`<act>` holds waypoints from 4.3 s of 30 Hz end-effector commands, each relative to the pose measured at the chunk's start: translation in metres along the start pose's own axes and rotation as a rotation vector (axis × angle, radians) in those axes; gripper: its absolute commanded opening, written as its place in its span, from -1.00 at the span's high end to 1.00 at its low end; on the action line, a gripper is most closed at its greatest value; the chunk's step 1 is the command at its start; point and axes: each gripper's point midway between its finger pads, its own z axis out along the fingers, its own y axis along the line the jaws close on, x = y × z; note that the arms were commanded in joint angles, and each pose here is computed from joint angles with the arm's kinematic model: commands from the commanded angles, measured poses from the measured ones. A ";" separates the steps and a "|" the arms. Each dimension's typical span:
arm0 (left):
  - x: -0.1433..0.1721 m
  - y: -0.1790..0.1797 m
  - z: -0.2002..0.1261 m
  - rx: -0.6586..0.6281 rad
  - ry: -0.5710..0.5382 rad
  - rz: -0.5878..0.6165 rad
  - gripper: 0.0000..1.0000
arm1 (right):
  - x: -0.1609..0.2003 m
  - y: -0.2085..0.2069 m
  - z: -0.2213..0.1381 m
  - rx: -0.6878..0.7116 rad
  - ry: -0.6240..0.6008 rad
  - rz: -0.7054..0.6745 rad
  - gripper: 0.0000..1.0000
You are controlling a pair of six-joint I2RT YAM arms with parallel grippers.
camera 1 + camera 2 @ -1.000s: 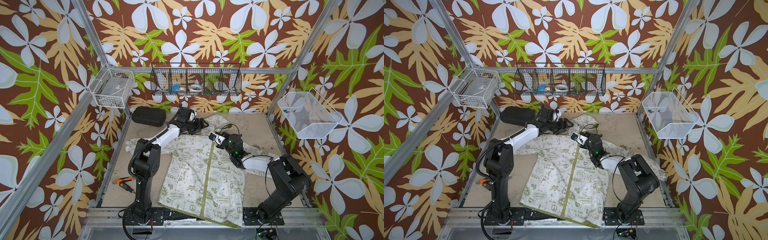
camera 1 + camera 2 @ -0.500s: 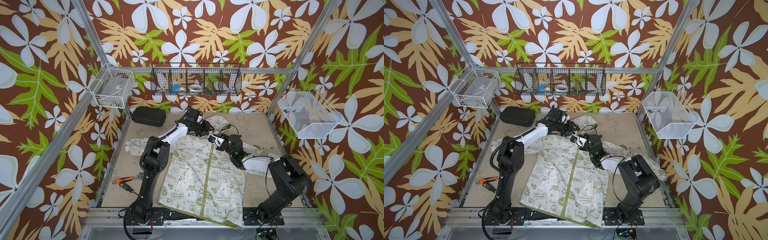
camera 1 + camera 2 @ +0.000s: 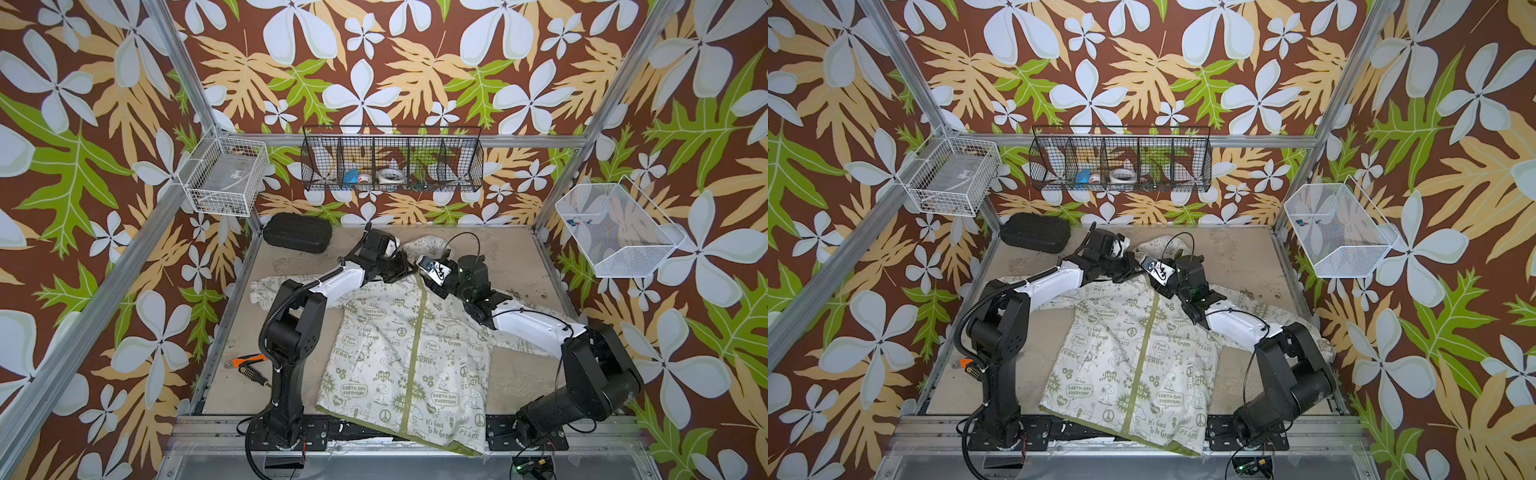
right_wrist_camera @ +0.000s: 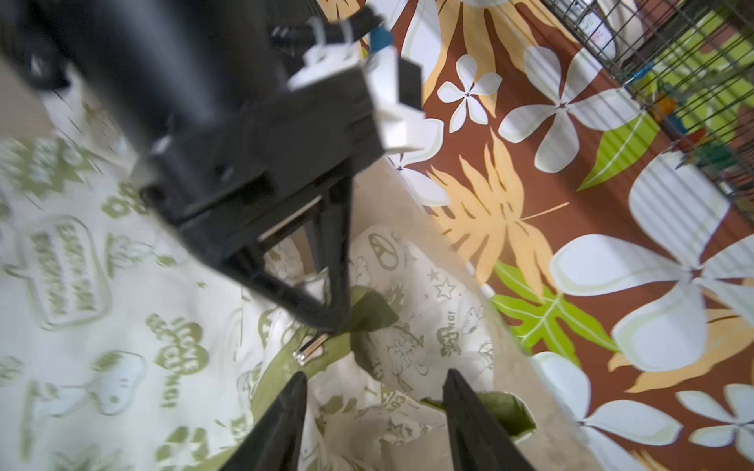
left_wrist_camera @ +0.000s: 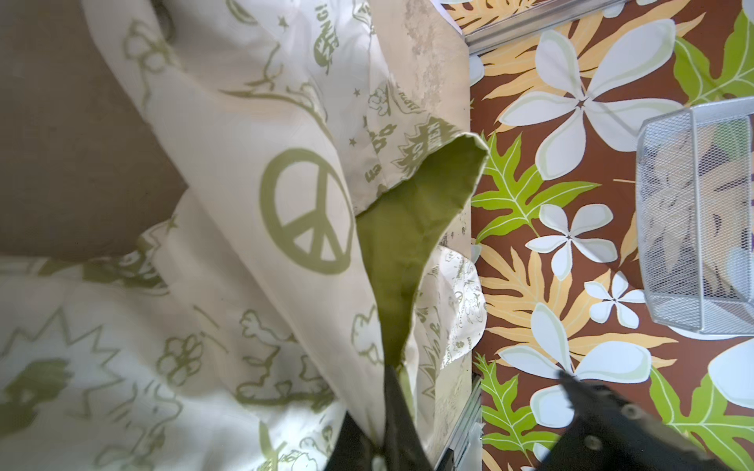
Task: Unzip the jacket
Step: Flatten out the jacket at the center of the board.
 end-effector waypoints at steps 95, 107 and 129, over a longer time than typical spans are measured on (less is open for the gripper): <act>-0.017 0.023 0.007 -0.095 0.070 -0.050 -0.59 | -0.008 -0.040 0.000 0.122 -0.108 0.939 1.00; -0.008 0.015 0.030 -0.102 0.167 -0.026 -0.23 | -0.012 -0.037 0.009 0.107 -0.089 0.880 1.00; 0.034 0.005 -0.040 0.134 -0.150 -0.009 1.00 | 0.071 0.084 -0.067 0.064 0.105 1.377 0.85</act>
